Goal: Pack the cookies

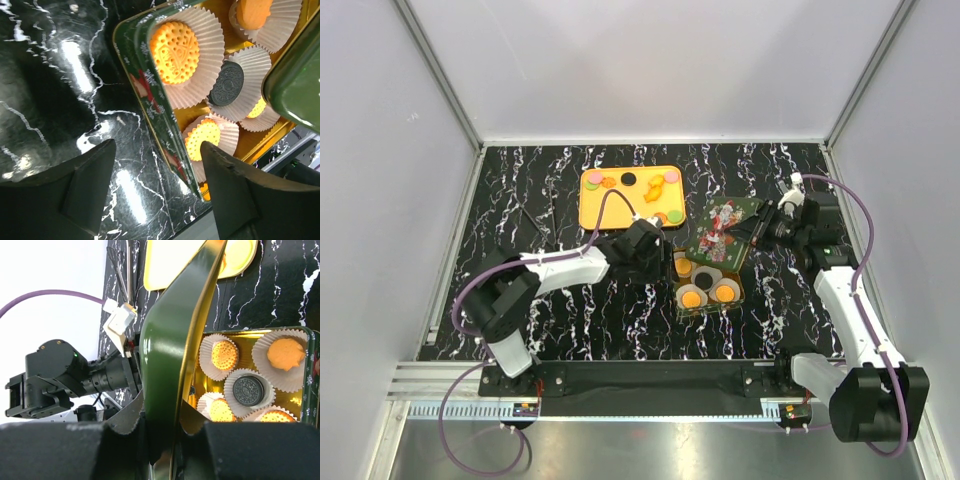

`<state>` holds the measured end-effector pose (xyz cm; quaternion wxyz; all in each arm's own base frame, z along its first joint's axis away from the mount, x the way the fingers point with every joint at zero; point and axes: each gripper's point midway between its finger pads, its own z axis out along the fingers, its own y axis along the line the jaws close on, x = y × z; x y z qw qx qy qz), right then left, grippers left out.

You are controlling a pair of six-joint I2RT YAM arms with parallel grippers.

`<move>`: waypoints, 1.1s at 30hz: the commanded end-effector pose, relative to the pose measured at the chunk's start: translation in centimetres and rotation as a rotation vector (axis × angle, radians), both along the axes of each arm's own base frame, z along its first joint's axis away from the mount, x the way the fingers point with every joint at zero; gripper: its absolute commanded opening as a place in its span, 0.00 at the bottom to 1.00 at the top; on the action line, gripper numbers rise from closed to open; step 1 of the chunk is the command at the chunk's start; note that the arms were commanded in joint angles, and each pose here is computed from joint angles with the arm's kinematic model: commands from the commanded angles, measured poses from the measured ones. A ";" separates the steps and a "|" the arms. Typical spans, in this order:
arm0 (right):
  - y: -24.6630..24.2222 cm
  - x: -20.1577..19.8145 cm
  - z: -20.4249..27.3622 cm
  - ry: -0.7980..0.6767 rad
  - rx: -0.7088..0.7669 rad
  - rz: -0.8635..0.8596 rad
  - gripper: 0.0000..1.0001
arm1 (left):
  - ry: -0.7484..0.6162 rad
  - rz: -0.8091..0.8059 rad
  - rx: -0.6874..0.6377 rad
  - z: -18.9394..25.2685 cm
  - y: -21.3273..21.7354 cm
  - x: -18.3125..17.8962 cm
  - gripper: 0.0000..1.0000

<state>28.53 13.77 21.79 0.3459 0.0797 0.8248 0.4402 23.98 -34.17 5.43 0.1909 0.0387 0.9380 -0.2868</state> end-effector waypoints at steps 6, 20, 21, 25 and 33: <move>-0.5 0.5 1.3 -0.062 0.023 0.008 0.00 | -0.059 0.026 0.007 0.7 -0.5 1.4 0.56; 0.2 0.2 0.5 -0.041 0.082 0.046 0.00 | -0.062 0.108 0.061 0.5 3.1 3.2 0.46; 0.2 0.2 0.5 -0.043 0.087 0.049 0.00 | -0.056 0.115 0.069 0.2 3.6 3.1 0.46; 0.6 -0.1 0.6 -0.050 0.118 0.066 0.00 | -0.055 0.162 0.081 0.1 5.4 3.5 0.44; 1.4 -0.4 0.1 -0.054 0.203 0.110 0.00 | -0.074 0.230 0.101 0.5 8.3 3.1 0.40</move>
